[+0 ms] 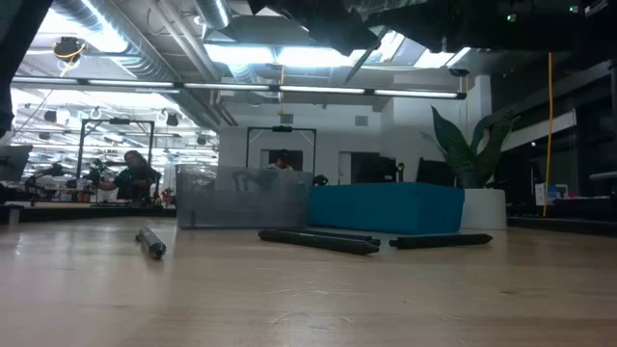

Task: Sort pens & pencils
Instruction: Put the light blue pencil into the blue bin

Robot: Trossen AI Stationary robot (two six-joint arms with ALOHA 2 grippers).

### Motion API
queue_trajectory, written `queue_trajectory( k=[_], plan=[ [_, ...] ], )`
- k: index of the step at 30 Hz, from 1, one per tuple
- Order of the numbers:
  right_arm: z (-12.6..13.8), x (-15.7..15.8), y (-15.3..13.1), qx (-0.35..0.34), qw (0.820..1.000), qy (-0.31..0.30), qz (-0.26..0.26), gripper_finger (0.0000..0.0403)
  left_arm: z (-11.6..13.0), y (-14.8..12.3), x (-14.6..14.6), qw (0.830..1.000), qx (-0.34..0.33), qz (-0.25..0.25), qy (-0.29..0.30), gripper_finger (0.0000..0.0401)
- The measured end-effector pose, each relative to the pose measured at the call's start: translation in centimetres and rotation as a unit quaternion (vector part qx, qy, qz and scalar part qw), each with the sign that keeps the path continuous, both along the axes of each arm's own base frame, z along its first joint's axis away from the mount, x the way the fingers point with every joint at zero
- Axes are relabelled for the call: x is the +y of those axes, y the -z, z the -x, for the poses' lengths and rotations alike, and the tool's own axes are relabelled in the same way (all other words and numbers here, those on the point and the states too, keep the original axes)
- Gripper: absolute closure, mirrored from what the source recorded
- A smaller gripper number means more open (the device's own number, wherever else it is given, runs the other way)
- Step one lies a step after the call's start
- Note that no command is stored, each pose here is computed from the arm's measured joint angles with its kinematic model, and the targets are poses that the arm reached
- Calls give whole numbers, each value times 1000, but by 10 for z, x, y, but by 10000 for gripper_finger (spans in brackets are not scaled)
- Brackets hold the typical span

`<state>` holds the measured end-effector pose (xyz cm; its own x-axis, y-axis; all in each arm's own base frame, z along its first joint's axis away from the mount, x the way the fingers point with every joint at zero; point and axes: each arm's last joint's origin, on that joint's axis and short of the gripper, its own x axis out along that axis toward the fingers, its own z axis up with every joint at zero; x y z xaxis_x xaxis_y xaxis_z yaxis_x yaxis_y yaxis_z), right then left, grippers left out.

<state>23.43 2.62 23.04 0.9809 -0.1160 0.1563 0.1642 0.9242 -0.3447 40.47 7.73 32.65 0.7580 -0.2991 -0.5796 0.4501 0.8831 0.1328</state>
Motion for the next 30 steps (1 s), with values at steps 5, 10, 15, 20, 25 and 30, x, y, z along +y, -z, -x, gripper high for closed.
queue_trajectory(
  k=[5, 10, 15, 20, 25, 30],
  plan=[
    [0, -1, 4, 18, 1000, 16, 0, 379, 3, 4, 4, 998, 34, -30, -49, 310],
    [-1, -1, 6, 31, 999, 18, 2, 379, 16, 12, 12, 988, 108, -58, -96, 308],
    [-1, -4, 7, 36, 999, 27, 2, 379, 30, 15, 23, 977, 169, -36, -125, 307],
    [-1, -12, 7, 39, 998, 46, -9, 379, 36, 9, 31, 981, 158, 8, -113, 307],
    [-1, -23, 6, 36, 997, 67, -17, 379, 39, -1, 24, 991, 118, 31, -46, 307],
    [3, -38, 7, 57, 995, 71, -43, 379, 43, 3, 18, 995, 94, 20, -28, 307]
  ],
)
